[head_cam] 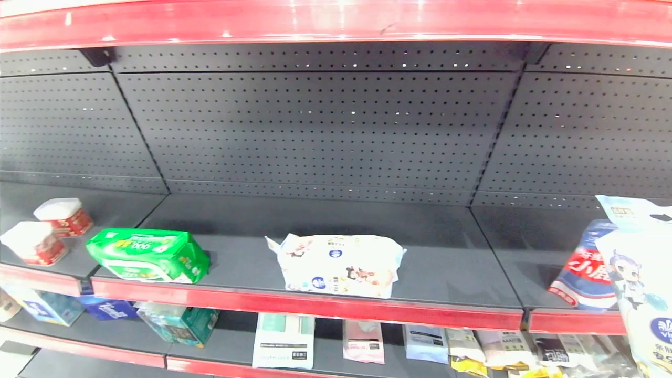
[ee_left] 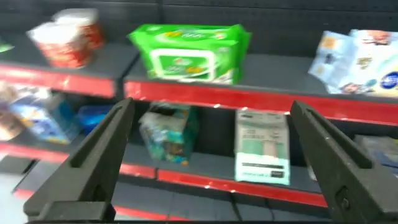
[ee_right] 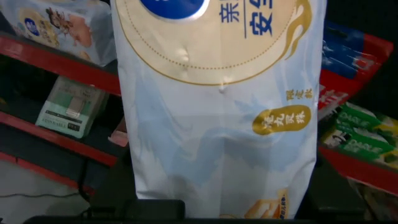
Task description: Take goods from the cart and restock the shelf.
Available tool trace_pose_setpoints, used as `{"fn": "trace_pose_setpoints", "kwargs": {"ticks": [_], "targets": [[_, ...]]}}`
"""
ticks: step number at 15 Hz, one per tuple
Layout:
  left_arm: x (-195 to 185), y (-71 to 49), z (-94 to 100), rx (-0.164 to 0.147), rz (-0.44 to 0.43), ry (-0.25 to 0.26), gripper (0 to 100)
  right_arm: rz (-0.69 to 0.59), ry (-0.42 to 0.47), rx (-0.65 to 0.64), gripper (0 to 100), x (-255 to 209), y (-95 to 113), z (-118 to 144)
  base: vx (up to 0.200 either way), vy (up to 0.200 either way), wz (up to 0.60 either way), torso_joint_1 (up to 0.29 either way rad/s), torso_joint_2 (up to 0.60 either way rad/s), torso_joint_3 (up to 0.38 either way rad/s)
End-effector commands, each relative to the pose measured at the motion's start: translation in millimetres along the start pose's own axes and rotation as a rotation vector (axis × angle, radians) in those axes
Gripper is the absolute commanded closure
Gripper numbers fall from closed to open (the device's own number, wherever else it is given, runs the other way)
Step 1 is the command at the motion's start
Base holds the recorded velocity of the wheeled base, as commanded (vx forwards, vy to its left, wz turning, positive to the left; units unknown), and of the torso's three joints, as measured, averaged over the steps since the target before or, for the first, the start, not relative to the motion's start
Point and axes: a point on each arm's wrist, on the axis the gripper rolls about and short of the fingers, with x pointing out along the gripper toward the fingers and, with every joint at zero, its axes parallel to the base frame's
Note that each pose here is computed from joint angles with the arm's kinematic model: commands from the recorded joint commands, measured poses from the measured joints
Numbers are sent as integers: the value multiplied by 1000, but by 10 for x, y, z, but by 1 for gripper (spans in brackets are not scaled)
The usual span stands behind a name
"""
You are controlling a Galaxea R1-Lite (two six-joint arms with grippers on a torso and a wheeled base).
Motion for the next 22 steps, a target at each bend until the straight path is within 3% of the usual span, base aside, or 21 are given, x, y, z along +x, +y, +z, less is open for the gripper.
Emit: {"fn": "trace_pose_setpoints", "kwargs": {"ticks": [1, 5, 8, 10, 13, 18, 22], "targets": [[4, -6, -7, -3, -25, 4, 0, 6, 10, -1, 100, 17, -4, 6, 0, 0, 600, -2, 2, 7], [5, -15, -11, -6, -63, 5, 0, 35, 48, -4, 100, 116, -48, 135, 0, 0, 150, 1, 1, -1], [21, -62, -46, 5, -258, -13, 0, 59, 91, -63, 100, 379, -117, 327, 0, 0, 0, 0, 0, 0], [39, -60, -67, 11, -221, -16, 0, 75, 130, -61, 100, 482, -129, 342, 0, 0, 0, 0, 0, 0], [39, -64, -67, -16, -184, -15, 0, 123, 190, -56, 100, 588, -122, 312, 0, 0, 0, 0, 0, 0], [-19, -67, -82, -36, -226, -85, 0, 166, 338, -42, 100, 914, -139, 289, 0, 0, 0, 0, 0, 0], [-18, -66, -83, -39, -220, -86, 0, 189, 379, -48, 100, 1317, -158, 298, 0, 0, 0, 0, 0, 0]]}}
